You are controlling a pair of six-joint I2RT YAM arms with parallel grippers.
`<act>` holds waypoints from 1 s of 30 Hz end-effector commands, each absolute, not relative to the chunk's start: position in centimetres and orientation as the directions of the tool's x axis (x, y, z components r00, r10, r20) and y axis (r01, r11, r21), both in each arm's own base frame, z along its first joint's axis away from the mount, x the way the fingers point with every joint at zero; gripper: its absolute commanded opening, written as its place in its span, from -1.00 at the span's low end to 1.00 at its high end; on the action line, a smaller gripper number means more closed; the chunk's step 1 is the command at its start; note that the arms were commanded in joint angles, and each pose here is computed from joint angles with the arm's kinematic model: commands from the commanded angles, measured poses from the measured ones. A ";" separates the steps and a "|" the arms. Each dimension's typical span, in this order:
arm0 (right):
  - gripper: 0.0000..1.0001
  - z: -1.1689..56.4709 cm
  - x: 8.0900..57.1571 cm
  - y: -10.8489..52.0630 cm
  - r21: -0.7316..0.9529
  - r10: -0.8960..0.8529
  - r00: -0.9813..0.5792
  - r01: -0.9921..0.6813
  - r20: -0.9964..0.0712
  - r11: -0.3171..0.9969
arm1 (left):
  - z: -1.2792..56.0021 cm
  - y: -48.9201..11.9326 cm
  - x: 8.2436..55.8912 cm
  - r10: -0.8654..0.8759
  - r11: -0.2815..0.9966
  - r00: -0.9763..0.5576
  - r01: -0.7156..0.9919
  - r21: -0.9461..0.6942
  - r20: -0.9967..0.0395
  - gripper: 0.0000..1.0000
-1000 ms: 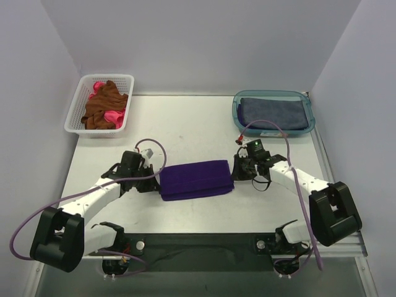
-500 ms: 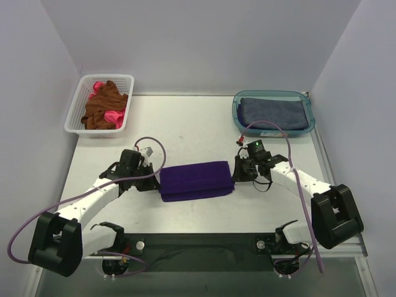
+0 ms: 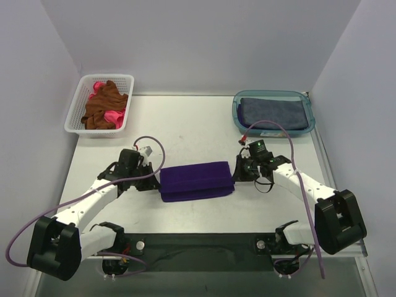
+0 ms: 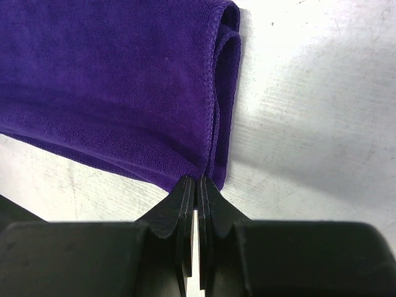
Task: Fold and stack the towels
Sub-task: Fold the towel
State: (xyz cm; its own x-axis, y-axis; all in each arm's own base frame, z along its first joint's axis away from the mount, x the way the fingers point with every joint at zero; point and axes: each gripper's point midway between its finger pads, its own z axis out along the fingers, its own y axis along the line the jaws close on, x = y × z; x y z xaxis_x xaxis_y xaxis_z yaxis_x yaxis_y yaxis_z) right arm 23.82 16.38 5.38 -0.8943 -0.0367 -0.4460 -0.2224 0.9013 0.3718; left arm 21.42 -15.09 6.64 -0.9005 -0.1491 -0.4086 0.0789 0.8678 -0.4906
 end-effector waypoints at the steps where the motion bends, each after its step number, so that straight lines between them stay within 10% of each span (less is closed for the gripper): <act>1: -1.00 4.4 22.3 16.1 0.374 -0.033 -0.922 -0.189 -0.386 0.908 | 5.9 -15.5 20.1 -0.142 0.862 -0.921 0.065 -0.503 -0.362 -0.92; 8: -0.60 4.6 20.2 16.9 0.379 -0.071 -0.935 -0.210 -0.349 0.901 | 7.0 -16.7 18.6 -0.120 0.835 -0.926 0.102 -0.541 -0.358 -0.51; 15: -0.08 10.4 19.8 17.6 0.404 -0.062 -0.878 -0.280 -0.475 0.871 | 13.2 -16.9 18.9 -0.169 0.804 -0.870 0.150 -0.576 -0.463 0.30; 30: -0.36 8.9 24.4 22.8 0.607 0.216 -0.859 -0.131 -0.464 0.784 | 12.4 -25.6 22.0 -0.127 0.788 -0.872 0.200 -0.582 -0.472 -0.12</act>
